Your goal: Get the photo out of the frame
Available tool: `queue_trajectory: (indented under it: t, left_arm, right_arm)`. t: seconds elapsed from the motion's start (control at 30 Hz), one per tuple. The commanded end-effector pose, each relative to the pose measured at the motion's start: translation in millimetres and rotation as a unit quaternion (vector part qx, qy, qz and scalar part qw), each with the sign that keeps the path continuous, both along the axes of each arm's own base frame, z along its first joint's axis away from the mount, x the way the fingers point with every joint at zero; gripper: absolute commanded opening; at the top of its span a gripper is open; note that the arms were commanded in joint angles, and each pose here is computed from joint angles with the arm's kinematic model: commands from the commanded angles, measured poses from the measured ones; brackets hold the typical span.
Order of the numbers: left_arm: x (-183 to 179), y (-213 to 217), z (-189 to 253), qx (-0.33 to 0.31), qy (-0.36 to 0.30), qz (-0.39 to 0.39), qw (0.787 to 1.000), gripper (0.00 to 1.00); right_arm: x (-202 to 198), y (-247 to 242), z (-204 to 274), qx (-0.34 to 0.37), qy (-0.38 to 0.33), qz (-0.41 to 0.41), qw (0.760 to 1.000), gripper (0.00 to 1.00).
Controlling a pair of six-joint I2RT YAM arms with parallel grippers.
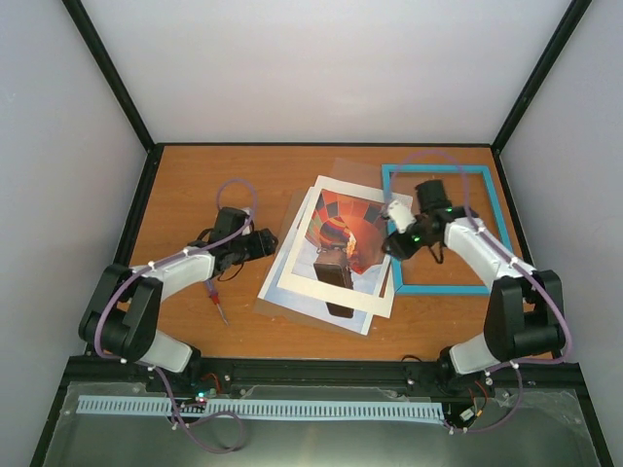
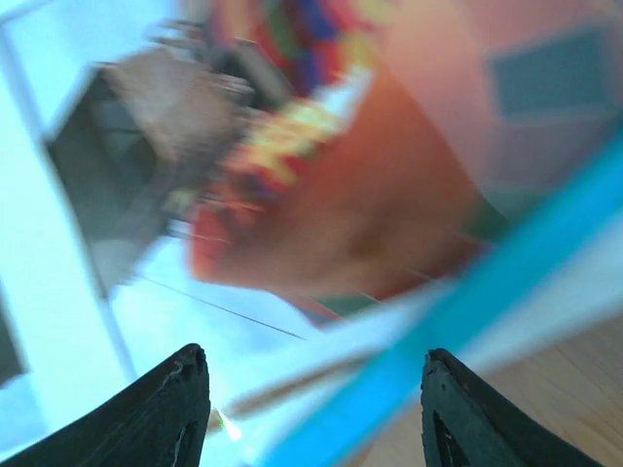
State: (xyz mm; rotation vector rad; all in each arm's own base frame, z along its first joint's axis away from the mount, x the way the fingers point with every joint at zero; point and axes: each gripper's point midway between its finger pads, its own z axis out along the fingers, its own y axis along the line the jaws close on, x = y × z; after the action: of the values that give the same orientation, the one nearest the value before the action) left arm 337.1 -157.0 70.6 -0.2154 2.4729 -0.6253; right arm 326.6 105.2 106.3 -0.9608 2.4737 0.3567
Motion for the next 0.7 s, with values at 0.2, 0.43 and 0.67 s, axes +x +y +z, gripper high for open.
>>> queue_trajectory:
  t: [0.2,0.43,0.67]
  left_arm:
    - [-10,-22,-13,-0.043,0.031,-0.057,0.997,0.72]
    - [-36,-18,-37,-0.052,0.067,-0.058,0.995,0.7]
    - [-65,-22,-45,-0.089,0.081,-0.077,0.99,0.6]
  right_arm:
    - [-66,104,-47,-0.023,0.062,0.169,0.983,0.55]
    - [-81,110,-69,-0.044,0.082,0.19,0.977,0.54]
    - [-89,106,-82,-0.052,0.101,0.192,0.975,0.53]
